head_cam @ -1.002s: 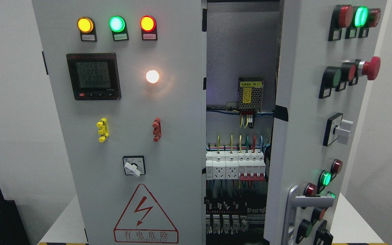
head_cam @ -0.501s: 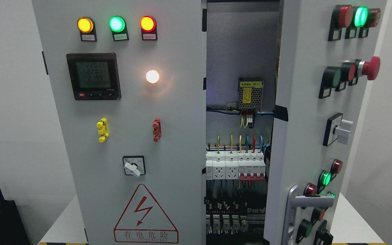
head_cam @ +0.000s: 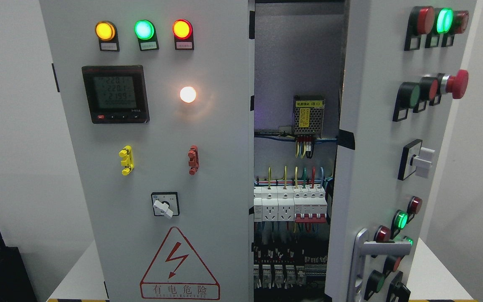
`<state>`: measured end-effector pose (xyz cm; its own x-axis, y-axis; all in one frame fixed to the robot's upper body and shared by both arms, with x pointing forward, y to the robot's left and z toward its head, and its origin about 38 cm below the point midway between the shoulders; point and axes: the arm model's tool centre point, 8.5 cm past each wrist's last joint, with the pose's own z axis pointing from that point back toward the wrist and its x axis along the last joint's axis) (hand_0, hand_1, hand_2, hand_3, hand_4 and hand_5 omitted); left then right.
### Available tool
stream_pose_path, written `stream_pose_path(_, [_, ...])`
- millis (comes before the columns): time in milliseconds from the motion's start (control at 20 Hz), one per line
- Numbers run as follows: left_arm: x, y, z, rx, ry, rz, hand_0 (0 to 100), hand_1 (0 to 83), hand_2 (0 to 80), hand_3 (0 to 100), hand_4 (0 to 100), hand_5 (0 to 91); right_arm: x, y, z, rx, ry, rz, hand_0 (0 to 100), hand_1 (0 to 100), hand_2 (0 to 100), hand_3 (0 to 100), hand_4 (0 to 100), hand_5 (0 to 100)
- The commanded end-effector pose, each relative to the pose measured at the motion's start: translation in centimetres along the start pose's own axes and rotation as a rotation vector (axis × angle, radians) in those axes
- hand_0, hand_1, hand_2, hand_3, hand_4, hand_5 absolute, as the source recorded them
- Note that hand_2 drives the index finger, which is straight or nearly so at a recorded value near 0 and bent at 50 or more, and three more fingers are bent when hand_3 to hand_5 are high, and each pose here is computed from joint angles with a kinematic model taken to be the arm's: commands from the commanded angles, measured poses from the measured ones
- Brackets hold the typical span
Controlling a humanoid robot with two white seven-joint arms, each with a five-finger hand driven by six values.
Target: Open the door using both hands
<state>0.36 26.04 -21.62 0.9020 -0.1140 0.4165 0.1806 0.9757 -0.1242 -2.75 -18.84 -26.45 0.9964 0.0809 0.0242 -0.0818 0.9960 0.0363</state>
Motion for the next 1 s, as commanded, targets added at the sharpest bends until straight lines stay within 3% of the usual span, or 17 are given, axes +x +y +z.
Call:
stream_pose_path(0, [14.6, 2.6, 6.6, 0.001, -0.464, -0.188, 0, 0.0, 0.0, 0, 3, 0.0, 0.0, 0.0, 0.0, -0.001, -0.001, 0.0, 0, 0, 0, 0, 0, 0])
stream_pose_path(301, [20.1, 7.6, 11.7, -0.024, -0.596, -0.256, 0, 0.0, 0.0, 0, 3, 0.0, 0.0, 0.0, 0.0, -0.001, 0.001, 0.0, 0, 0, 0, 0, 0, 0])
stream_pose_path(501, [24.1, 7.9, 15.2, -0.085, -0.745, -0.28, 0, 0.0, 0.0, 0, 3, 0.0, 0.0, 0.0, 0.0, -0.001, -0.001, 0.0, 0, 0, 0, 0, 0, 0])
stream_pose_path(952, [30.4, 9.3, 21.3, -0.146, -0.942, -0.235, 0, 0.0, 0.0, 0, 3, 0.0, 0.0, 0.0, 0.0, -0.001, -0.001, 0.0, 0, 0, 0, 0, 0, 0])
